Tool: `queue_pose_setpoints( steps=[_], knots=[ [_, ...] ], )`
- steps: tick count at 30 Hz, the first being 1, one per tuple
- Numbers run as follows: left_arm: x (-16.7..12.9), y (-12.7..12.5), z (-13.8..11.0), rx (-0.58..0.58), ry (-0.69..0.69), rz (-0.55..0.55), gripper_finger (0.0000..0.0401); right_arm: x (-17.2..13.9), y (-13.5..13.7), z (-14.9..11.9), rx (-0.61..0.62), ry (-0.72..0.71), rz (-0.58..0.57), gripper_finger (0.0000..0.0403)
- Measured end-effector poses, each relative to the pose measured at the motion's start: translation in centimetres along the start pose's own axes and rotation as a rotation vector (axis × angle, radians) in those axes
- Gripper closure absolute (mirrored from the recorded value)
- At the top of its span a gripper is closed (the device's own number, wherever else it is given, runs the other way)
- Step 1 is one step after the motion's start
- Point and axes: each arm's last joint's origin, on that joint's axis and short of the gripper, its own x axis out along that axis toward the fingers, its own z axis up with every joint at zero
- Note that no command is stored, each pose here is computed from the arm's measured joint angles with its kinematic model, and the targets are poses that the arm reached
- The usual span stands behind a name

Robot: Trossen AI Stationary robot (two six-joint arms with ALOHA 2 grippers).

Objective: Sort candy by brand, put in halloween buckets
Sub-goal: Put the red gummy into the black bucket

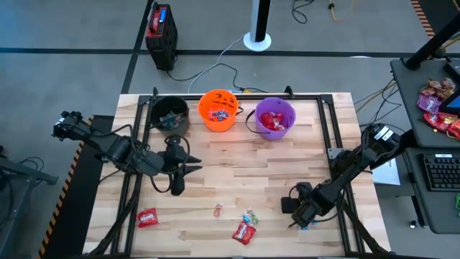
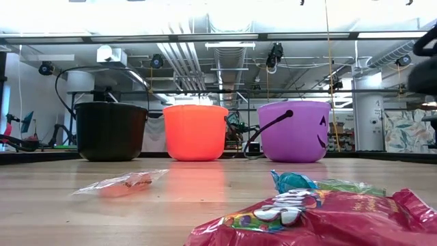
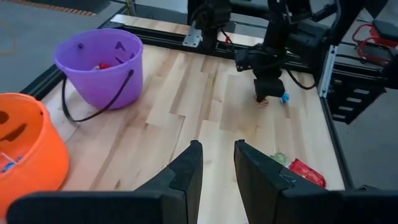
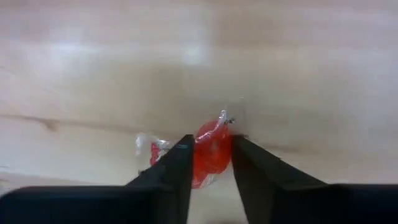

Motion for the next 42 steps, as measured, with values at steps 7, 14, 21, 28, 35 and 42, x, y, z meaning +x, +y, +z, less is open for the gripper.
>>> queue_pose_setpoints(
  steps=[7,14,21,28,35,42],
  knots=[
    [0.0,0.0,0.0,-0.001,-0.005,0.006,0.0324,-0.4,0.7,1.0,-0.025,-0.142,0.139,0.0384],
    [-0.1,-0.8,0.6,0.014,-0.005,-0.206,0.0324,-4.5,3.3,3.3,-0.086,-0.324,0.511,0.0389],
    [-0.2,0.0,1.4,-0.107,-0.102,-0.063,0.0324,-11.1,9.0,9.1,-0.294,-0.546,0.942,0.0390],
    [-0.1,0.2,1.8,-0.133,-0.167,-0.045,0.0324,-17.0,12.3,14.8,-0.525,-0.909,1.322,0.0390],
    [3.1,1.3,0.7,-0.237,-0.395,-0.121,0.0297,-20.6,16.0,16.0,-0.859,-0.949,1.156,0.0390],
    [5.2,3.9,-2.1,-0.541,-0.583,-0.211,0.0246,-24.5,18.5,14.9,-1.164,-1.026,0.823,0.0390]
  ],
)
